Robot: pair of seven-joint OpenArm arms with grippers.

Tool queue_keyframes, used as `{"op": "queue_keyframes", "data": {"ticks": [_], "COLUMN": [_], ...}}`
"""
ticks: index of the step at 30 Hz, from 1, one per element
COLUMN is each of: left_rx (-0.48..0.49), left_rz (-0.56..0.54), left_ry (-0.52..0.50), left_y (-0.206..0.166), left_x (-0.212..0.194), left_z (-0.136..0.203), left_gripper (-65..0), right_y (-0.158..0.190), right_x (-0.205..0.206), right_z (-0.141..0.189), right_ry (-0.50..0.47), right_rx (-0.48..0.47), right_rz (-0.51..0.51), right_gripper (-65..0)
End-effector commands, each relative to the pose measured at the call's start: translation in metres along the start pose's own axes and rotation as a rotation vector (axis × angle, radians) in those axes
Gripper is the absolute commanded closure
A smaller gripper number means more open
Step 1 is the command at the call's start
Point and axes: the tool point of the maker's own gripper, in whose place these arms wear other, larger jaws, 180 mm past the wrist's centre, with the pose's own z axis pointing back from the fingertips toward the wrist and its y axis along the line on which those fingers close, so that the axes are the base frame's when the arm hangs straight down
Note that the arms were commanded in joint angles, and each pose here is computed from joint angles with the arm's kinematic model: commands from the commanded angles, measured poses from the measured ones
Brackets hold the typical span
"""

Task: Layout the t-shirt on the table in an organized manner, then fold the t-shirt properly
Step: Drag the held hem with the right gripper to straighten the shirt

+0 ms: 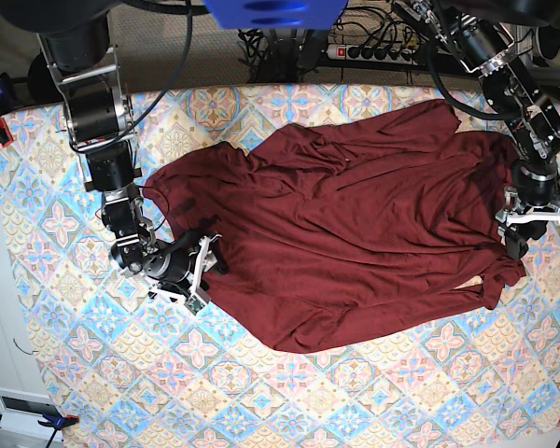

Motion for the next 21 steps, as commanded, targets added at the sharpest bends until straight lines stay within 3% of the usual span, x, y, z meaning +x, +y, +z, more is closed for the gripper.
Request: {"op": "queue_keyframes", "data": {"ticks": [1, 6, 8, 15, 21], "left_rx": [-0.030, -0.033, -0.033, -0.033, -0.037], "left_rz": [-0.017, -0.018, -0.018, -0.018, -0.014], "left_ry": [-0.041, -0.039, -0.039, -0.039, -0.034], "left_y": [-0.010, -0.011, -0.011, -0.011, -0.013], "left_x": [0.014, 0.014, 0.014, 0.014, 0.011], "left_z": [0.000, -0.001, -0.001, -0.001, -0.001], "left_gripper": [-37.7, -37.7, -37.6, -37.3, -37.2], "right_y": [-0.015, -0.018, -0.032, -0.097, -0.148], "right_x": [0.003, 0.006, 0.015, 0.039, 0.050], "right_z": [0.005, 0.006, 0.012, 0.050, 0.085], "right_ry": [0.027, 0.019, 0.009, -0.137, -0.200], "right_rx": [-0.041, -0.046, -0.071, -0.212, -0.358], "right_rz": [0.025, 0.024, 0.033, -0.149, -0.191], "right_gripper": [-25.7, -5.1, 0.0, -0.4, -0.4]}}
